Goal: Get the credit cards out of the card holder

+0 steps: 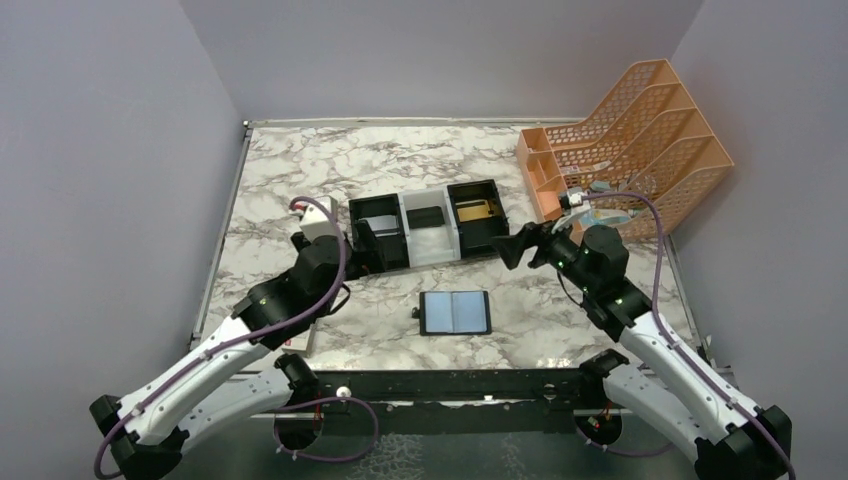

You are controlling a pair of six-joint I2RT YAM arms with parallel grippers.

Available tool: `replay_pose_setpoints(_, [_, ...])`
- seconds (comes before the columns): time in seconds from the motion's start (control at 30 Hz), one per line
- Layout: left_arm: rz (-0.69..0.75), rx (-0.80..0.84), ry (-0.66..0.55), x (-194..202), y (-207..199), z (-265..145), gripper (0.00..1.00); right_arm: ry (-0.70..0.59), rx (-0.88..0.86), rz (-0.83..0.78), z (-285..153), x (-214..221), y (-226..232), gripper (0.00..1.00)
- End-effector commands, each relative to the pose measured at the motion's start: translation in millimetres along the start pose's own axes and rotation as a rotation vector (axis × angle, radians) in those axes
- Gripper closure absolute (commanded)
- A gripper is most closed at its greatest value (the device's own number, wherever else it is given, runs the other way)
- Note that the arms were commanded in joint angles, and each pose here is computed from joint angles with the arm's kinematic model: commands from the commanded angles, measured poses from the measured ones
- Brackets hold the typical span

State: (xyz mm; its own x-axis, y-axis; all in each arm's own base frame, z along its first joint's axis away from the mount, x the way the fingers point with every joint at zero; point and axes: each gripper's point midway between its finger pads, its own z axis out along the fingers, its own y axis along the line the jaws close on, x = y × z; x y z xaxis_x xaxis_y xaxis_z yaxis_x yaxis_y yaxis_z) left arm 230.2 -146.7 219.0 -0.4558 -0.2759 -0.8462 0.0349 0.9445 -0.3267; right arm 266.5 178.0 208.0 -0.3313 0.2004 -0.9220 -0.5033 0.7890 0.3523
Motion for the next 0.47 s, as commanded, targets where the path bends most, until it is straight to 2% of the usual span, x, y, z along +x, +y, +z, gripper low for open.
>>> replay_pose_setpoints(0.0, [-0.076, -0.061, -0.068, -17.0, 25.1, -22.8, 0.01, 0.019, 0.120, 0.016, -14.0, -27.5, -7.5, 0.03])
replay_pose_setpoints(0.13, [-0.072, -0.052, -0.083, -11.3, 35.1, -28.1, 0.01, 0.014, 0.124, 0.023, -24.5, -47.0, 0.8, 0.02])
replay_pose_setpoints(0.43, [-0.057, -0.007, -0.079, -13.1, 33.2, -37.1, 0.01, -0.174, 0.067, -0.016, -62.6, -86.8, 19.5, 0.01])
